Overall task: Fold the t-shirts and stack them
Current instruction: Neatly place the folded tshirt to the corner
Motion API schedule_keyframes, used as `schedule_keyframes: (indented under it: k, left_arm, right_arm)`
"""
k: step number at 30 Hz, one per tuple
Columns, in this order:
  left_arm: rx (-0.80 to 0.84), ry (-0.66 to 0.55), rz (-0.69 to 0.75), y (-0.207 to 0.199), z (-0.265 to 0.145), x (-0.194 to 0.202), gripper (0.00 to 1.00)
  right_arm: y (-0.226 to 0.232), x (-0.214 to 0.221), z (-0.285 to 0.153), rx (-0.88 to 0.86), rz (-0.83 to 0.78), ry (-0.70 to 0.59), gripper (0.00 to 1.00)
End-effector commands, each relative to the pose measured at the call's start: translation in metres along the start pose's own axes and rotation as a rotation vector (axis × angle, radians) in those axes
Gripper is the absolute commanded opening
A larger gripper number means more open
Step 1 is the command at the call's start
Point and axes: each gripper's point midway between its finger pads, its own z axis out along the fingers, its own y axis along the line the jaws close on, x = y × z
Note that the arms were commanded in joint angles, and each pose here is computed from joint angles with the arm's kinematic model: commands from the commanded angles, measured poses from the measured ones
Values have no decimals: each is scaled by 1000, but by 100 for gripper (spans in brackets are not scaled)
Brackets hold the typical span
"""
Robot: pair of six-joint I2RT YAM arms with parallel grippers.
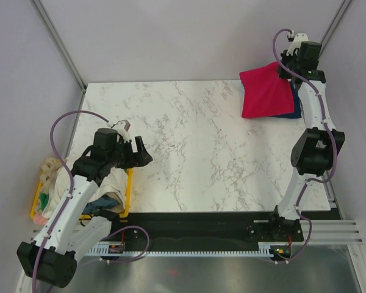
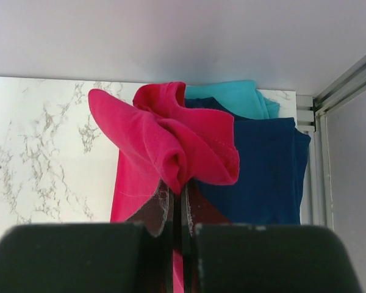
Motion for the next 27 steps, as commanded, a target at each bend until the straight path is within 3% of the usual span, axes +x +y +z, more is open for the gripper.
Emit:
schedule_keyframes:
  k: [1, 17, 27]
  left_arm:
    - [-8, -23, 16, 3, 4, -6, 91]
    - [-18, -27, 14, 5, 4, -6, 90]
    - [-28, -23, 11, 7, 6, -5, 90]
  right_arm:
    - [-8, -38, -1, -12, -2, -108, 0]
    - [-70, -40, 50, 22, 67, -181, 0]
    - [-113, 41, 127, 107, 100, -132, 3]
